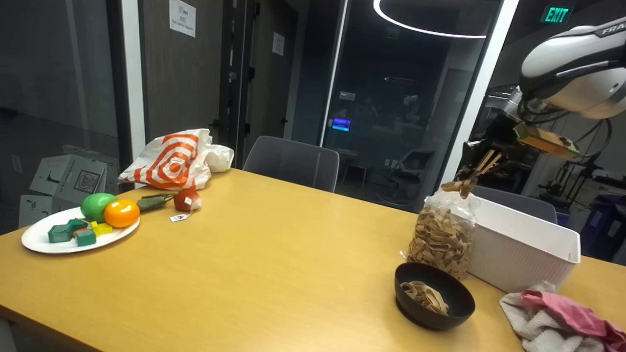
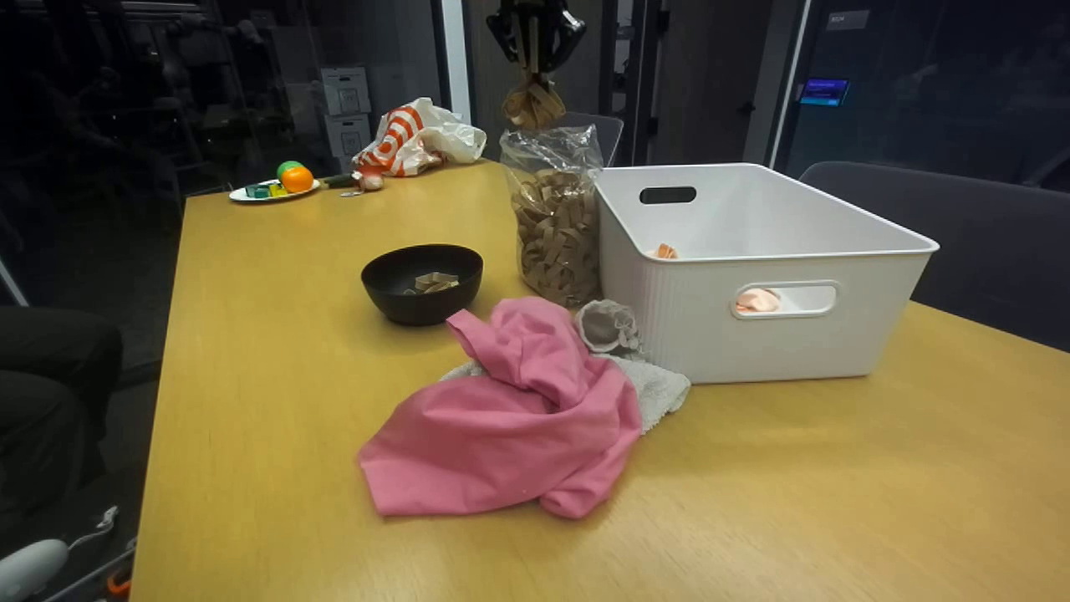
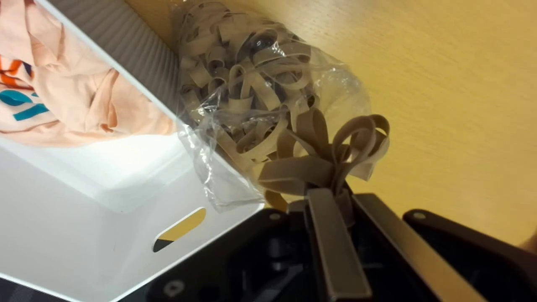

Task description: Remove the towels from the basket

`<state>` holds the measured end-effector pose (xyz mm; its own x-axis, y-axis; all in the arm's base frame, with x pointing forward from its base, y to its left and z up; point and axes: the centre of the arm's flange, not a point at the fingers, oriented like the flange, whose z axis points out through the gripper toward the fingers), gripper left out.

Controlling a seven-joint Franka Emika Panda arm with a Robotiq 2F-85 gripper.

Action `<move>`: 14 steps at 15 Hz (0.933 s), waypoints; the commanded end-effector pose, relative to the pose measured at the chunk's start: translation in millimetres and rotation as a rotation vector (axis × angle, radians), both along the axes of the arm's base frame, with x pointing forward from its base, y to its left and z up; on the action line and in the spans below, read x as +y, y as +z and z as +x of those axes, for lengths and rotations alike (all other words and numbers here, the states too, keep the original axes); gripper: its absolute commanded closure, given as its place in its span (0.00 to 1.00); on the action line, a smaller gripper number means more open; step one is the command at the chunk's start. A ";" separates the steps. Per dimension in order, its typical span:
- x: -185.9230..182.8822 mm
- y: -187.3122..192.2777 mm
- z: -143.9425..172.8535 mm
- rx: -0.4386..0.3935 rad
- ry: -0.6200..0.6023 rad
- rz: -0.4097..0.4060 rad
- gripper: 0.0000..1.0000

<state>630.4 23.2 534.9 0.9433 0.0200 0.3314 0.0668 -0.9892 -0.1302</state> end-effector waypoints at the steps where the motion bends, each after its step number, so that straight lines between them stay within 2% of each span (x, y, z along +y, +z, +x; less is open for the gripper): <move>1: 2.3 26.9 -29.2 -0.005 0.095 0.023 0.91; 4: 12.7 20.8 -48.9 0.034 0.174 0.005 0.91; 8: 35.7 -10.0 -74.8 0.121 0.287 0.006 0.91; 10: 47.8 -30.9 -84.2 0.151 0.326 0.004 0.91; 14: 65.7 -85.5 -92.9 0.150 0.358 -0.042 0.92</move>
<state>556.3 79.8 478.6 0.9291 0.3331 0.1604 0.3562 -0.9227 -0.1472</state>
